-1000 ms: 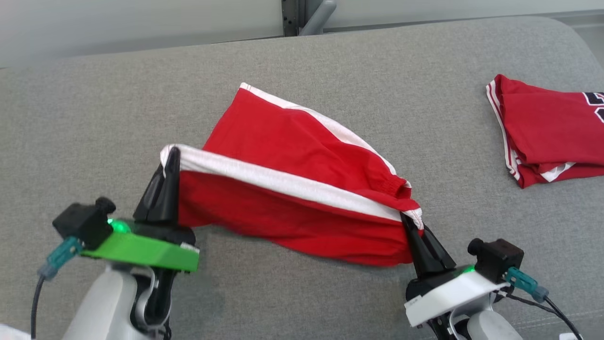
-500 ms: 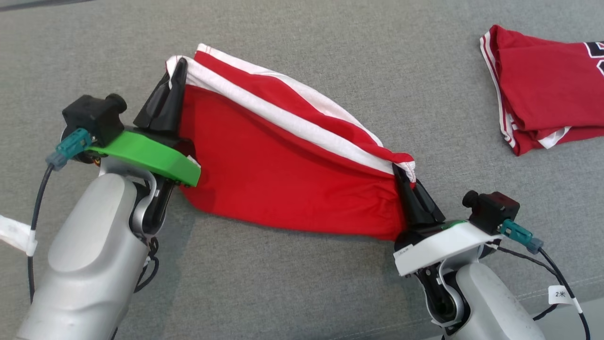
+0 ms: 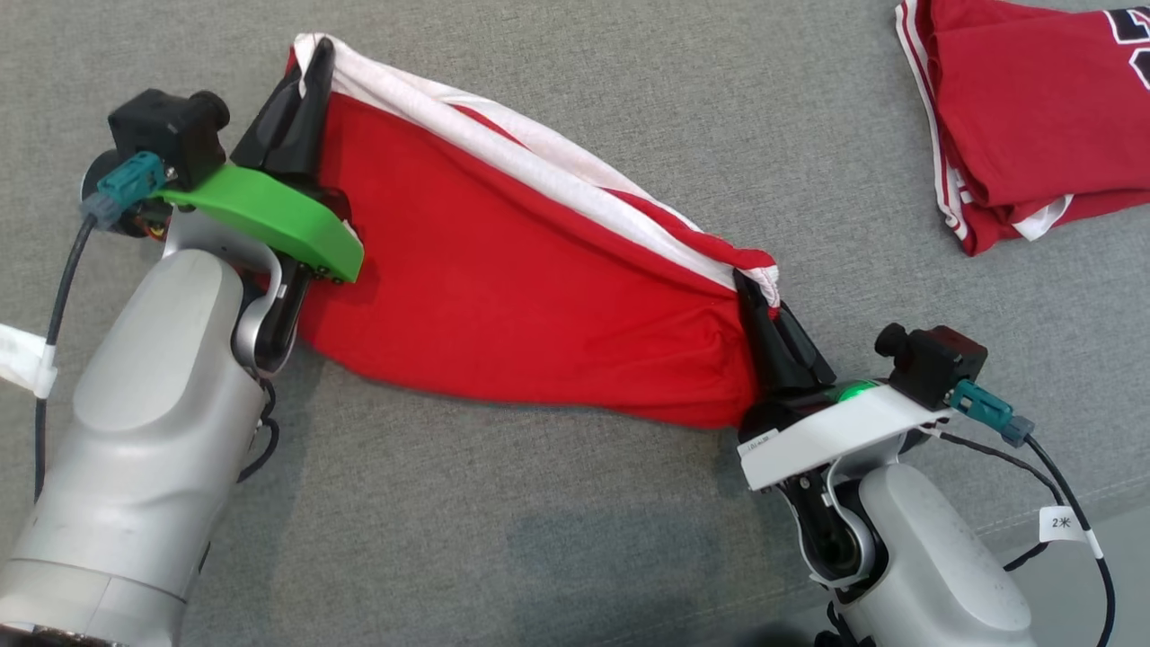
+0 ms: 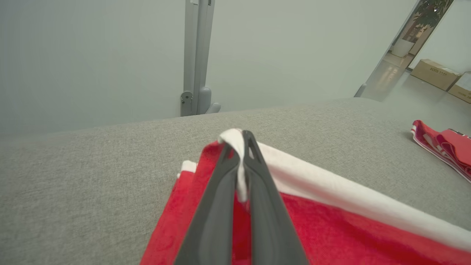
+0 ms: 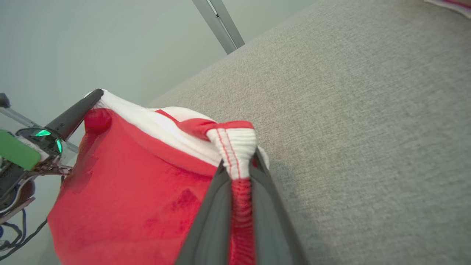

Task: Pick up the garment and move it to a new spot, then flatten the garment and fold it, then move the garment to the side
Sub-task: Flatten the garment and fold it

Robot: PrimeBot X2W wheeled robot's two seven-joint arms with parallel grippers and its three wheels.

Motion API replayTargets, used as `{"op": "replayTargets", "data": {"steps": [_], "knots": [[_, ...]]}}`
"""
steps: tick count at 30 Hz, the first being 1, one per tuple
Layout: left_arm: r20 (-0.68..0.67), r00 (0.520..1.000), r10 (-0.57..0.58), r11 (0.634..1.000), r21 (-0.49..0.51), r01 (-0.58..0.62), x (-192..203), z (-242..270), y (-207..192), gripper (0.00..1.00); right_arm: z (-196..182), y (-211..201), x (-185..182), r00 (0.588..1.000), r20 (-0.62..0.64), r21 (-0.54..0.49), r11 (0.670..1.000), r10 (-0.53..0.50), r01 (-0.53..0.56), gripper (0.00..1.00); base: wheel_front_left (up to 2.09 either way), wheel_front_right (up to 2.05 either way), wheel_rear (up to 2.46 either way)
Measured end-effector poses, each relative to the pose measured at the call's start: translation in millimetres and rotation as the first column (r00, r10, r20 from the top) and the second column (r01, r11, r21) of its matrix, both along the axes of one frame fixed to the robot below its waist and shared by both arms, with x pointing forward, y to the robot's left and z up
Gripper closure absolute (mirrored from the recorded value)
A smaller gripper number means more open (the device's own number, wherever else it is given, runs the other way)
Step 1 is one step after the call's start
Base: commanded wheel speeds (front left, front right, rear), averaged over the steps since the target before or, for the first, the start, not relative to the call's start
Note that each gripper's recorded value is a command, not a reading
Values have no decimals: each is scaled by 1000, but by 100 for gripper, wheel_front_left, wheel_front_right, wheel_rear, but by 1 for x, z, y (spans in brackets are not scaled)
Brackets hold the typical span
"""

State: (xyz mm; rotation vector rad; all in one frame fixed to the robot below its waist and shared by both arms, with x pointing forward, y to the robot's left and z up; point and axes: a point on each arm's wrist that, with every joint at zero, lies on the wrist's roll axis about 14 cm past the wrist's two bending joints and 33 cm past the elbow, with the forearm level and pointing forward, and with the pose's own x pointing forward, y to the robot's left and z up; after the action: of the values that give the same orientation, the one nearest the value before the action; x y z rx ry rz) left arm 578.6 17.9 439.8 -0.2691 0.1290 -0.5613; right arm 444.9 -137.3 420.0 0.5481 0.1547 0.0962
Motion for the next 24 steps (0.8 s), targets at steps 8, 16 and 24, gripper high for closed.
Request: {"op": "replayTargets", "data": {"steps": [8, 16, 24], "knots": [[-33, 999, 2, 999, 47, -1, 11, -12, -4, 100, 1, -6, 1, 1000, 6, -15, 1000, -12, 12, 0, 0, 0, 0], [-61, 998, 26, 995, 93, -20, 17, -20, -1, 0, 11, -9, 0, 999, 37, -52, 999, -10, 12, 0, 0, 0, 0], [-74, 996, 43, 992, 118, -34, 15, -19, 2, 0, 28, -24, -7, 995, 92, -131, 990, -36, 48, 0, 0, 0, 0]]}}
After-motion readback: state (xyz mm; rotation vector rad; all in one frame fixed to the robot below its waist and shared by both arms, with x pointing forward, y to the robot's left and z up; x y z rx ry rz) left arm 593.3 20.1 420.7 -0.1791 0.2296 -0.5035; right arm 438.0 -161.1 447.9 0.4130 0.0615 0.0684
